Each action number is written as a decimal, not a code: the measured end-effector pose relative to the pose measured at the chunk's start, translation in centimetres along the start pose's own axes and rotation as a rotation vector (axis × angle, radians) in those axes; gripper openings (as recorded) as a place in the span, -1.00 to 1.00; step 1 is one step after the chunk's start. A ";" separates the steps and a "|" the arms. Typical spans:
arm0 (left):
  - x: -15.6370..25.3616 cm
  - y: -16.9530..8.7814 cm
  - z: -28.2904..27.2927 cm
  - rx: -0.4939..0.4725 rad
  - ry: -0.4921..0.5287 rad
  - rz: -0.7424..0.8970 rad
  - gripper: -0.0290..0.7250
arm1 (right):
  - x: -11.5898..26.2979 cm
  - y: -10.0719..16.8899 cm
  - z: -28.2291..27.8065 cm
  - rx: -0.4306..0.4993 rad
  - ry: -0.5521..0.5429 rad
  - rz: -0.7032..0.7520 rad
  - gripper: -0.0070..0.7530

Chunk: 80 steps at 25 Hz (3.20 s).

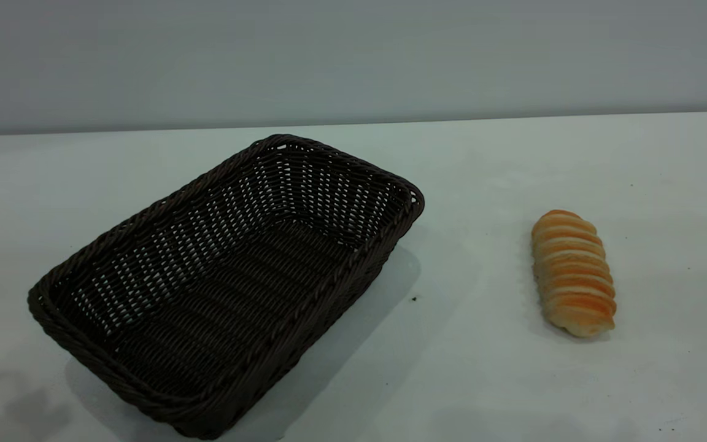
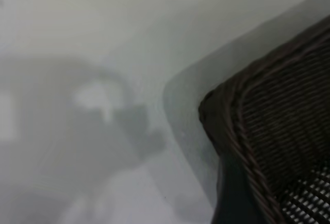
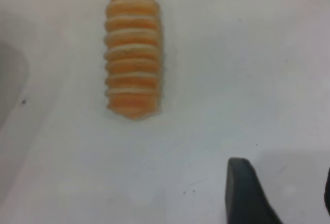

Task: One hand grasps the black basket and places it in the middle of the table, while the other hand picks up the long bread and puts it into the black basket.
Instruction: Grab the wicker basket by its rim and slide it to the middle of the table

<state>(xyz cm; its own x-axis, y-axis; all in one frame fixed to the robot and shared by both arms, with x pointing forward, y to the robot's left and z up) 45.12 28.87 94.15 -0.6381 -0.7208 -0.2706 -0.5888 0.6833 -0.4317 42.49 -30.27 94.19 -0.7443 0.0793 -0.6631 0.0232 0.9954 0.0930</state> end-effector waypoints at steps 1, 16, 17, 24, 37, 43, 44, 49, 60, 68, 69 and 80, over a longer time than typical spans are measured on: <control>-0.1 0.0 0.7 -0.003 0.008 -0.012 0.41 | 0.0 -0.1 0.4 0.003 0.006 0.007 -0.04; 3.0 -2.6 5.3 0.025 0.114 -0.090 0.41 | -0.4 -0.7 1.6 0.041 -0.012 0.039 -0.04; 3.2 -2.5 5.3 0.021 0.125 -0.090 0.41 | -0.4 -0.7 1.6 0.041 -0.012 0.043 -0.04; 4.2 -2.0 5.2 -0.019 0.208 -0.070 0.41 | -0.4 -0.7 1.6 0.039 -0.014 0.062 -0.04; 3.9 -1.2 5.1 -0.076 0.203 -0.022 0.41 | -0.3 -0.6 1.6 0.030 -0.007 0.084 -0.04; 3.7 -1.1 5.8 -0.092 0.179 -0.144 0.41 | -0.3 -0.5 1.6 0.027 -0.003 0.085 -0.04; 3.7 -1.0 6.0 -0.099 0.177 -0.167 0.41 | -0.3 -0.5 1.6 0.027 -0.003 0.085 -0.04; 4.0 0.1 7.6 -0.144 0.166 -0.215 0.41 | -0.3 -0.5 1.6 0.028 -0.005 0.087 -0.04; 3.2 0.3 9.4 -0.132 0.087 -0.230 0.41 | -0.4 -0.6 1.6 0.035 -0.017 0.093 -0.04; 3.3 1.4 11.6 -0.176 0.064 -0.235 0.34 | -0.4 -0.7 1.6 0.036 -0.019 0.096 -0.04; 3.3 1.5 11.9 -0.180 0.062 -0.234 0.28 | -0.4 -0.6 1.6 0.036 -0.019 0.097 -0.04; 3.3 1.8 12.8 -0.194 0.063 -0.183 -0.48 | -0.5 -0.7 1.6 0.036 -0.020 0.102 -0.04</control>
<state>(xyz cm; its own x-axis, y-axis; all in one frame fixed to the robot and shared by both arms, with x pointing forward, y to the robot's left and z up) 48.35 26.25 81.46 -0.5386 -0.8297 -0.1466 -0.7772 0.5565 -0.2938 43.89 -30.86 93.23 -0.7233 0.1807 -0.6664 0.1219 0.9834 0.1344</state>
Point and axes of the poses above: a point on each arm's last joint axis where the gripper is mounted, z pointing out along that axis toward the gripper, y along the wrist's bending axis when the last joint is at zero, x = y × z, the point moved 3 cm from there along z, pointing out along that axis toward the gripper, and after that the axes turned 14 degrees about -z, right-handed, at the moved point
